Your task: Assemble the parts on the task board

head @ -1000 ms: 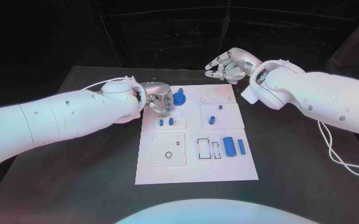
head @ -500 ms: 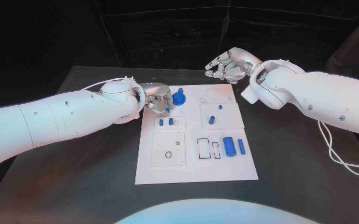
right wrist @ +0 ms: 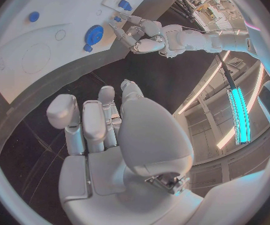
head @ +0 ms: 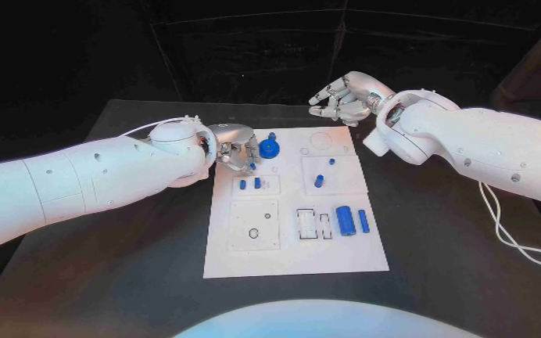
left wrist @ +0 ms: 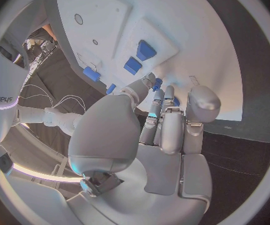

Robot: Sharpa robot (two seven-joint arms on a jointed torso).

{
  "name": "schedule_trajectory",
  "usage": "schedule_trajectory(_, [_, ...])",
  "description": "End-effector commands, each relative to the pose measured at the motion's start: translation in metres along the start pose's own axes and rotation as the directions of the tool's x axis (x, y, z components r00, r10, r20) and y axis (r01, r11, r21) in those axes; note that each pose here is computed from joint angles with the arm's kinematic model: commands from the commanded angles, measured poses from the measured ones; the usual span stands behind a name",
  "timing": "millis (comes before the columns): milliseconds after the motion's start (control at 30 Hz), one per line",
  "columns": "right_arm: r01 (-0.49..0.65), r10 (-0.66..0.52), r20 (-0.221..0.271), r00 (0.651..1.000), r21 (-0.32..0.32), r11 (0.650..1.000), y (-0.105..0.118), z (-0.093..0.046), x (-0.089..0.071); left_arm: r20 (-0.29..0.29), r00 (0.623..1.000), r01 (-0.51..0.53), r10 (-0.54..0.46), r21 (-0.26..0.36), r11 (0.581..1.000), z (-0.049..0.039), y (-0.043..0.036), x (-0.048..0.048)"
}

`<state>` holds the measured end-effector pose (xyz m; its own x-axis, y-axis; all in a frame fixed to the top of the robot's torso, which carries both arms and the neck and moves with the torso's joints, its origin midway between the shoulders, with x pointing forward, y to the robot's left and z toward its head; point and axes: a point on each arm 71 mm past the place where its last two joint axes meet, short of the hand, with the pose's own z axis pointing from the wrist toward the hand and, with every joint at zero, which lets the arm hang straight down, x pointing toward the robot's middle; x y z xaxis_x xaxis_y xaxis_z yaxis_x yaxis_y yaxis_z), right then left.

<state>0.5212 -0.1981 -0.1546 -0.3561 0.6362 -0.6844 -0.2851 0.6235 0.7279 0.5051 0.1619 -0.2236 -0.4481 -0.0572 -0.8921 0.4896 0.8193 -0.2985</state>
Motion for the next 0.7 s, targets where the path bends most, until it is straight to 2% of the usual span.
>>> schedule_trajectory(33, [0.003,-0.003,0.002,1.000,-0.006,1.000,0.000,0.000,-0.002,0.028,0.999,0.029,-0.029,0.008,1.000,-0.0049,0.0020,-0.0024])
schedule_trajectory(200, [0.030,-0.030,0.007,1.000,0.002,1.000,-0.004,-0.001,-0.005,0.067,0.990,0.122,-0.123,0.014,0.992,-0.0188,0.0123,-0.0073])
schedule_trajectory(267, [0.081,-0.081,0.003,0.997,0.001,0.997,-0.006,-0.002,-0.007,0.088,0.975,0.202,-0.204,0.029,0.979,-0.0255,0.0179,-0.0117])
schedule_trajectory(333, [0.139,-0.139,-0.005,0.990,0.000,0.990,-0.008,-0.002,-0.008,0.110,0.937,0.328,-0.331,0.050,0.944,-0.0325,0.0246,-0.0169])
schedule_trajectory(433, [0.222,-0.222,-0.020,0.975,-0.003,0.975,-0.011,-0.005,-0.010,0.141,0.852,0.495,-0.504,0.098,0.864,-0.0419,0.0330,-0.0240])
schedule_trajectory(500, [0.297,-0.297,-0.033,0.954,-0.008,0.955,-0.013,-0.007,-0.010,0.167,0.764,0.606,-0.623,0.147,0.782,-0.0486,0.0390,-0.0294])
schedule_trajectory(600, [0.408,-0.408,-0.054,0.911,-0.016,0.913,-0.016,-0.012,-0.008,0.201,0.602,0.741,-0.773,0.219,0.634,-0.0564,0.0463,-0.0360])
schedule_trajectory(633, [0.434,-0.435,-0.059,0.899,-0.019,0.901,-0.017,-0.014,-0.006,0.208,0.559,0.768,-0.803,0.236,0.595,-0.0579,0.0477,-0.0373])
schedule_trajectory(667, [0.447,-0.447,-0.062,0.892,-0.021,0.894,-0.018,-0.015,-0.005,0.211,0.538,0.780,-0.816,0.245,0.577,-0.0586,0.0483,-0.0378])
schedule_trajectory(700, [0.475,-0.475,-0.068,0.877,-0.024,0.880,-0.019,-0.018,-0.003,0.216,0.488,0.804,-0.846,0.265,0.532,-0.0602,0.0494,-0.0390])
